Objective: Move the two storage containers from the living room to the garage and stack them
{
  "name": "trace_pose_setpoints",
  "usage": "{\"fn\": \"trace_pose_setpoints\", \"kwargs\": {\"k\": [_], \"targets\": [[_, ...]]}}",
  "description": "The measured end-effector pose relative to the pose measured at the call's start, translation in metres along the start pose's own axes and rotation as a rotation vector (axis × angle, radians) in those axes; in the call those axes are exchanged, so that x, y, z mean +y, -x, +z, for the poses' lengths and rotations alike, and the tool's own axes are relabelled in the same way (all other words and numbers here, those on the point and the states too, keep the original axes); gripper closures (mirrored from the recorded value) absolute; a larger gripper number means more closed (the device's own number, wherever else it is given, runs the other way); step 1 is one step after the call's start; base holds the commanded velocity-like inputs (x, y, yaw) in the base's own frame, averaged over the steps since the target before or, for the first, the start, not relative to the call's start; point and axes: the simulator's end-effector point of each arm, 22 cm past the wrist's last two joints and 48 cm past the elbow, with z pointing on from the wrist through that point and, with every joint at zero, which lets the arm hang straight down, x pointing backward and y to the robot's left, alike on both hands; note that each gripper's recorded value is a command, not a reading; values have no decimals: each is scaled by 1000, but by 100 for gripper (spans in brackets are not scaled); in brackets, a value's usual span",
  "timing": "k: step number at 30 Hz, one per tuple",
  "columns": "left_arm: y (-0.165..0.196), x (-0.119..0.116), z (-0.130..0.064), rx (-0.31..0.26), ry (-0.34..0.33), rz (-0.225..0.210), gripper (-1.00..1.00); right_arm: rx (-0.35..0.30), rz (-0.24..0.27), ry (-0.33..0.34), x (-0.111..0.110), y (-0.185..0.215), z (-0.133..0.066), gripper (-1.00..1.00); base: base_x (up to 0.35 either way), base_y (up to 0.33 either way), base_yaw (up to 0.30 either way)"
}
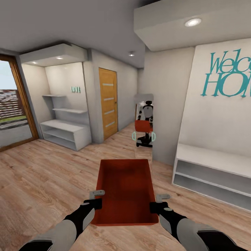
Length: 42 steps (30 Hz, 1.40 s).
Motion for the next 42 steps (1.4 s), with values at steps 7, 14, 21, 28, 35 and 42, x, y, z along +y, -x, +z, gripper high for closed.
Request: {"fn": "trace_pose_setpoints", "kwargs": {"k": [7,14,21,28,35,42], "targets": [[0,0,0,0,0,0,100,0,0,-1,0,0,0,100,323,0,277],[0,3,0,0,-2,0,100,0,1,-1,3,0,0,100,323,0,218],[1,2,0,-1,-1,1,100,-1,1,-2,2,0,0,100,323,0,23],[0,2,0,0,-1,0,100,-1,0,-2,2,0,0,100,323,0,0],[0,1,0,-1,-1,0,100,-1,0,-2,1,0,0,100,323,0,0],[1,0,0,-1,0,1,100,-1,1,0,0,0,0,100,323,0,59]]}}
